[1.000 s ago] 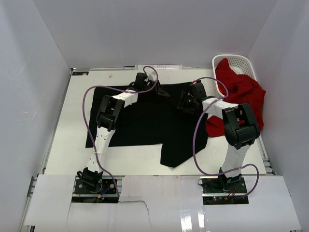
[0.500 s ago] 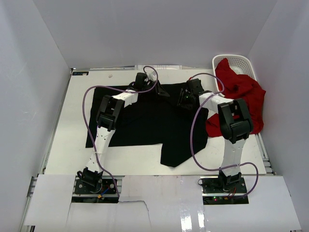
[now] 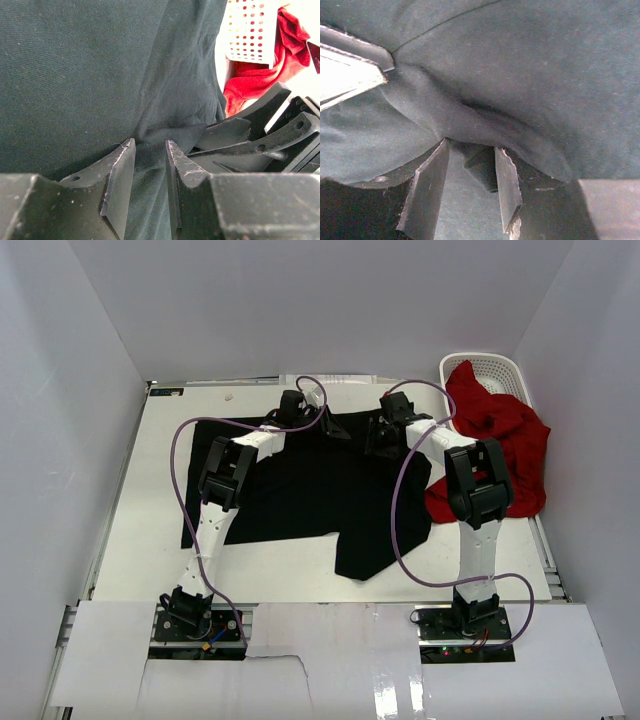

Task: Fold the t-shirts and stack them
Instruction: Fold the flattened tshirt in 1/3 of the way

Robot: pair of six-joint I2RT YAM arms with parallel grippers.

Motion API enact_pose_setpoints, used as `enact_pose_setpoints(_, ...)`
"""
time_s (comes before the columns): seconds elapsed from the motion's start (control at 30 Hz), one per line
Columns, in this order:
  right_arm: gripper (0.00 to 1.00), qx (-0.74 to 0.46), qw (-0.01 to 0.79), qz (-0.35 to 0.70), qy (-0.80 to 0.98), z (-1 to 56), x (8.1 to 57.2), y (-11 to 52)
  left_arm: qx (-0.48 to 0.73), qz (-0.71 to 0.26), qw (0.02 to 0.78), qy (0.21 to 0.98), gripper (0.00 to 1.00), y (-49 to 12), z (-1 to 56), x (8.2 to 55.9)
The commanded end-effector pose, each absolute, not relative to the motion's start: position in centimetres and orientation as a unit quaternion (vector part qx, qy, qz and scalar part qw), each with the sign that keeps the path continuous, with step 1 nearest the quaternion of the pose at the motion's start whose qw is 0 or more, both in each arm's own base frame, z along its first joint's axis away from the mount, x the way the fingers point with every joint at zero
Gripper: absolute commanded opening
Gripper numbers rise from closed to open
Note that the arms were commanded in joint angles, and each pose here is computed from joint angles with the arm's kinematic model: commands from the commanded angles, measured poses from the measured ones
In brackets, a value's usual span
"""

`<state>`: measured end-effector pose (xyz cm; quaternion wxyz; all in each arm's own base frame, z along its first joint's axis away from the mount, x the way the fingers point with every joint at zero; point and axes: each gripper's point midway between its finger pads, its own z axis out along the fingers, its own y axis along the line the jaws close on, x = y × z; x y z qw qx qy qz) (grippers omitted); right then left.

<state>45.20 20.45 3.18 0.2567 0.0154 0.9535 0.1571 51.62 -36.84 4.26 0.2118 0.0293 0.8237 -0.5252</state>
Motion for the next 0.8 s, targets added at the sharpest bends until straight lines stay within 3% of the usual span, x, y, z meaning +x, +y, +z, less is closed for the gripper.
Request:
enact_pose_setpoints(0.0, 0.49, 0.011, 0.261, 0.119, 0.958, 3.3, 46.1, 18.9, 0.042, -0.53, 0.24, 0.812, 0.42, -36.5, 8.6, 52.0)
enact_pose_setpoints(0.07, 0.48, 0.011, 0.263, 0.127, 0.956, 3.7, 46.7, 19.4, 0.043, -0.529, 0.241, 0.813, 0.42, -36.5, 8.5, 52.0)
enact_pose_setpoints(0.23, 0.18, 0.005, 0.264, 0.126, 0.956, 4.7, 48.9, 20.1, 0.044, -0.527, 0.243, 0.813, 0.42, -36.4, 8.7, 52.0)
enact_pose_setpoints(0.33, 0.18, -0.01, 0.233, 0.133, 0.963, 3.5, 48.5, 20.6, 0.044, -0.526, 0.245, 0.814, 0.42, -36.3, 8.9, 52.1)
enact_pose_setpoints(0.43, 0.08, -0.015, 0.237, 0.123, 0.964, 3.5, 48.6, 20.3, 0.044, -0.525, 0.245, 0.814, 0.42, -36.2, 8.8, 52.1)
enact_pose_setpoints(0.77, 0.1, 0.012, 0.28, 0.146, 0.949, 6.8, 54.2, 18.7, 0.045, -0.524, 0.241, 0.816, 0.42, -36.2, 8.5, 51.8)
